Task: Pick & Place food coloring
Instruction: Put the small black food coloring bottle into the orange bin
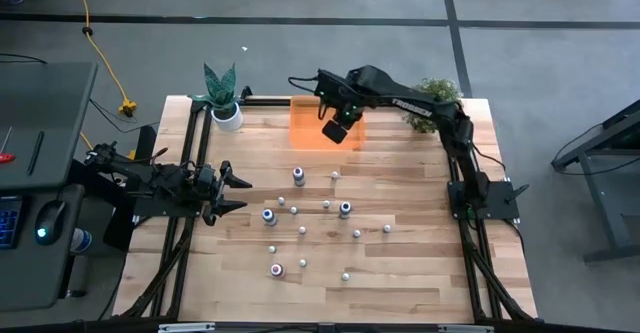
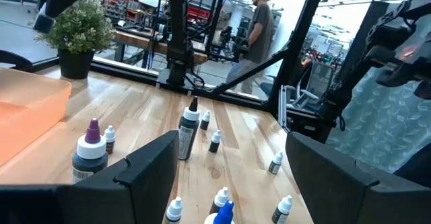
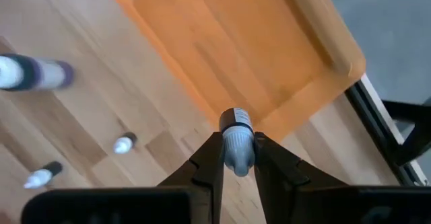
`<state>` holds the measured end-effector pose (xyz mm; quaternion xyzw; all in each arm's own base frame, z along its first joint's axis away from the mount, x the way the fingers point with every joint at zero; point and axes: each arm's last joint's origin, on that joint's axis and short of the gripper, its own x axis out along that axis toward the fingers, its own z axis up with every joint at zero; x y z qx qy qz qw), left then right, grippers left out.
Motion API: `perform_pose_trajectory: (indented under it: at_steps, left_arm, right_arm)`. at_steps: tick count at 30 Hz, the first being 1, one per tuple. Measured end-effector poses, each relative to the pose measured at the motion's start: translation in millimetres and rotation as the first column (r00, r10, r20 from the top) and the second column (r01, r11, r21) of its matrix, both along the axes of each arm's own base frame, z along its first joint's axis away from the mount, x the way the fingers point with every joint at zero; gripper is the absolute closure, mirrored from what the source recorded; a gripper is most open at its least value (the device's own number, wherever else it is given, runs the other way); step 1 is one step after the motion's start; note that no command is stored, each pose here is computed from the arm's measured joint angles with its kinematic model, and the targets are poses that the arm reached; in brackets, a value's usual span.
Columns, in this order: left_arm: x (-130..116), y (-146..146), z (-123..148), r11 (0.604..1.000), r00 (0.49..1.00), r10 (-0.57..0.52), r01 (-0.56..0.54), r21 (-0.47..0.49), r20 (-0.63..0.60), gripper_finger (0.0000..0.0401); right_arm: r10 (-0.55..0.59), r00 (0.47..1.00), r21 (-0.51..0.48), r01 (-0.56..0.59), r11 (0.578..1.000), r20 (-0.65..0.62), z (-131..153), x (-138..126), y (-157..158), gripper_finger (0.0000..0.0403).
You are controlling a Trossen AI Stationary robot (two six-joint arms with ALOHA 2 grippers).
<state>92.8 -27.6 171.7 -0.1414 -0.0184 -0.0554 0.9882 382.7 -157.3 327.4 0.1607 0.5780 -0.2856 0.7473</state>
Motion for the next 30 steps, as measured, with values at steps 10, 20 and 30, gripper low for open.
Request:
perform_pose_trajectory:
  at_steps: [10,20,30]
  left_arm:
    - [0,0,0,1.000,1.000,0.000,0.000,0.000,0.000,0.0130]
    - [0,0,0,1.000,1.000,0.000,0.000,0.000,0.000,0.0130]
    - [0,0,0,1.000,1.000,0.000,0.000,0.000,0.000,0.0130]
  right_arm:
    - [-0.061,0.997,0.038,0.063,0.997,-0.039,-28,-7,-25,0.0342]
    - [-0.114,0.993,0.125,0.115,0.985,-0.021,-70,-14,-49,0.0341]
    - [-0.145,0.988,0.182,0.154,0.971,-0.060,-103,-24,-56,0.0334]
